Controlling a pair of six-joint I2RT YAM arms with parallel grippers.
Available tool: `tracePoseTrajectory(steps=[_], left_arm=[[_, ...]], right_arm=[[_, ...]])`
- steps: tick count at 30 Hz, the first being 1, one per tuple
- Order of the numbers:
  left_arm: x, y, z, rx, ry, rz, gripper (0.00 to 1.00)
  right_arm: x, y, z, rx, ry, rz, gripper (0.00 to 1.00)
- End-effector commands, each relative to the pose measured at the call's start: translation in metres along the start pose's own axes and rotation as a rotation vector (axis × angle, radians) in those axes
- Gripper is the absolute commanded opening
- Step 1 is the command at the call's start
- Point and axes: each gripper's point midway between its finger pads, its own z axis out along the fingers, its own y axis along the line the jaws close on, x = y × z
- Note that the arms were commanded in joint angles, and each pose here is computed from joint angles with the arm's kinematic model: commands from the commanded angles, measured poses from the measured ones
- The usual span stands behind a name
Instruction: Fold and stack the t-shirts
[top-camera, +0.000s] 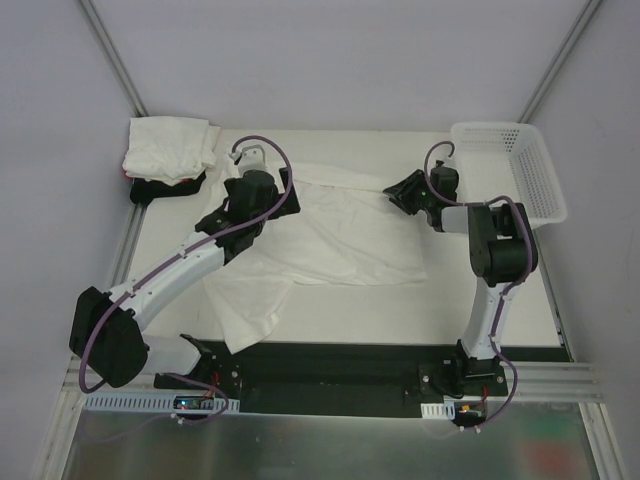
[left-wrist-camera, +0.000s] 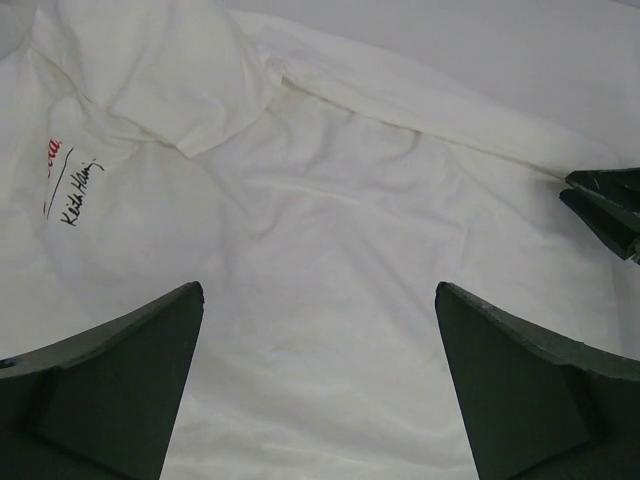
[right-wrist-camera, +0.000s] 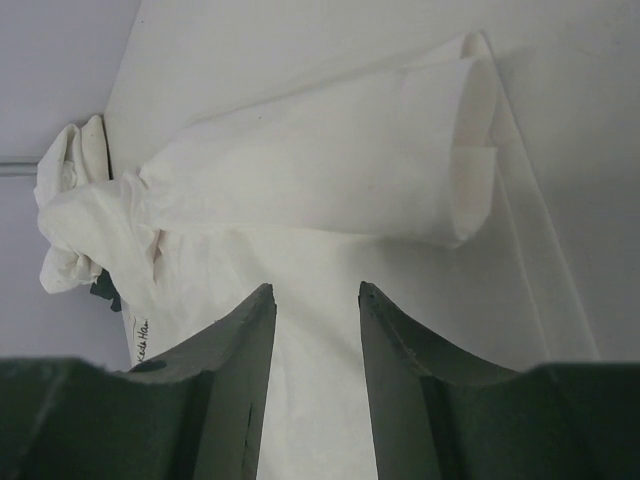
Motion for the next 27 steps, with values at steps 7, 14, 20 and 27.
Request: tracePoseTrajectory(steps=[7,14,20,27], left_arm=[[-0.003,0.004,-0.006,0.0,-0.06,-0.022,0.99],[-0.004,0.007,-0.009,-0.005,-0.069,-0.01,0.99],[-0.004,0.007,-0.009,-0.005,-0.067,-0.008,0.99],[-0.005,0.008,-0.007,-0.015,-0.069,0.003,0.99]], right_arm=[[-0.034,0.004,0.019,-0.002,-0.061,-0.047,0.42],[-0.045,-0.006,0.025,0.021,-0.079,-0.033,0.42],[-0.045,-0.016,0.024,0.046,-0.09,-0.031,0.42],[-0.047,-0.027,0.029,0.065,-0.101,-0.021,0.26]])
